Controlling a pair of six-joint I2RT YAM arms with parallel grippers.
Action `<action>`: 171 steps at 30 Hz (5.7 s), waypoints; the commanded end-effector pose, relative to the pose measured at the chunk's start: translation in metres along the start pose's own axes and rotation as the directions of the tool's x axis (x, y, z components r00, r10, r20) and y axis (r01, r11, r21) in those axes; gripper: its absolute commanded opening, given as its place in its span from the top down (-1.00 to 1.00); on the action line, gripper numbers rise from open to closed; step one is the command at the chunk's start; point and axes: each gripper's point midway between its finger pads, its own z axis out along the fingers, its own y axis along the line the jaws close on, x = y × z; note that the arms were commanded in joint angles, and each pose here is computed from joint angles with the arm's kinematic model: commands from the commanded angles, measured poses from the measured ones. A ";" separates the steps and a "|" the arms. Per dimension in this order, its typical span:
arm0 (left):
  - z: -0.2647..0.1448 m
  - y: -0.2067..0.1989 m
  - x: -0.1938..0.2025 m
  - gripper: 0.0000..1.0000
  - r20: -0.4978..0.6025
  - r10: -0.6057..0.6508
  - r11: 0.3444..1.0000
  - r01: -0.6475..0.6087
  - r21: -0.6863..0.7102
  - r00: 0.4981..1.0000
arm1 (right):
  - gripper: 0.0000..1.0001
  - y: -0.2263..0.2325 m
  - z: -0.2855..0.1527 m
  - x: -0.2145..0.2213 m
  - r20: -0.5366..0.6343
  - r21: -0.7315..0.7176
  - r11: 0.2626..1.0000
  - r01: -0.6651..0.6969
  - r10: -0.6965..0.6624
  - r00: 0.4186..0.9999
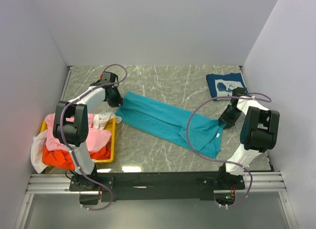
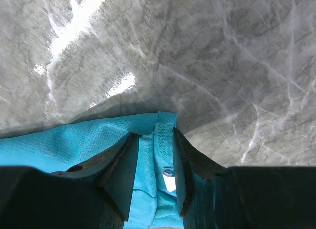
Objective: Fold and stack the t-shirts
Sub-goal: Fold the tshirt
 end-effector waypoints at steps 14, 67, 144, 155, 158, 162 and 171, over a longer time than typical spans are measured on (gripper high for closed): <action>-0.043 -0.069 -0.054 -0.25 0.181 0.052 0.987 -0.078 0.140 0.982 | 0.10 0.000 -0.034 -0.024 0.108 0.002 1.000 -0.009 0.009 0.994; 0.118 -0.062 -0.049 -0.25 -0.021 0.118 0.979 -0.112 0.172 0.993 | 0.12 0.077 0.002 0.143 -0.175 -0.026 0.941 0.337 -0.336 0.926; -0.012 -0.209 -0.115 -0.76 0.317 0.196 0.835 -0.328 0.443 0.928 | 0.10 0.310 -0.090 0.008 0.292 -0.373 0.762 0.529 -0.445 0.847; 0.038 -0.179 -0.096 -0.68 0.184 0.203 0.817 -0.270 0.509 0.962 | 0.05 0.364 -0.039 -0.035 0.328 -0.493 0.723 0.483 -0.360 0.874; 0.048 -0.174 -0.094 -0.66 0.155 0.198 0.817 -0.250 0.520 0.968 | 0.00 0.376 -0.037 -0.040 0.317 -0.532 0.706 0.467 -0.345 0.883; 0.061 -0.164 -0.094 -0.65 0.152 0.206 0.844 -0.254 0.473 0.967 | -0.03 0.396 -0.025 -0.043 0.292 -0.583 0.687 0.434 -0.321 0.901; 0.089 -0.147 -0.089 -0.58 0.120 0.197 0.891 -0.229 0.391 0.973 | -0.19 0.420 -0.018 -0.056 0.285 -0.641 0.671 0.373 -0.243 0.927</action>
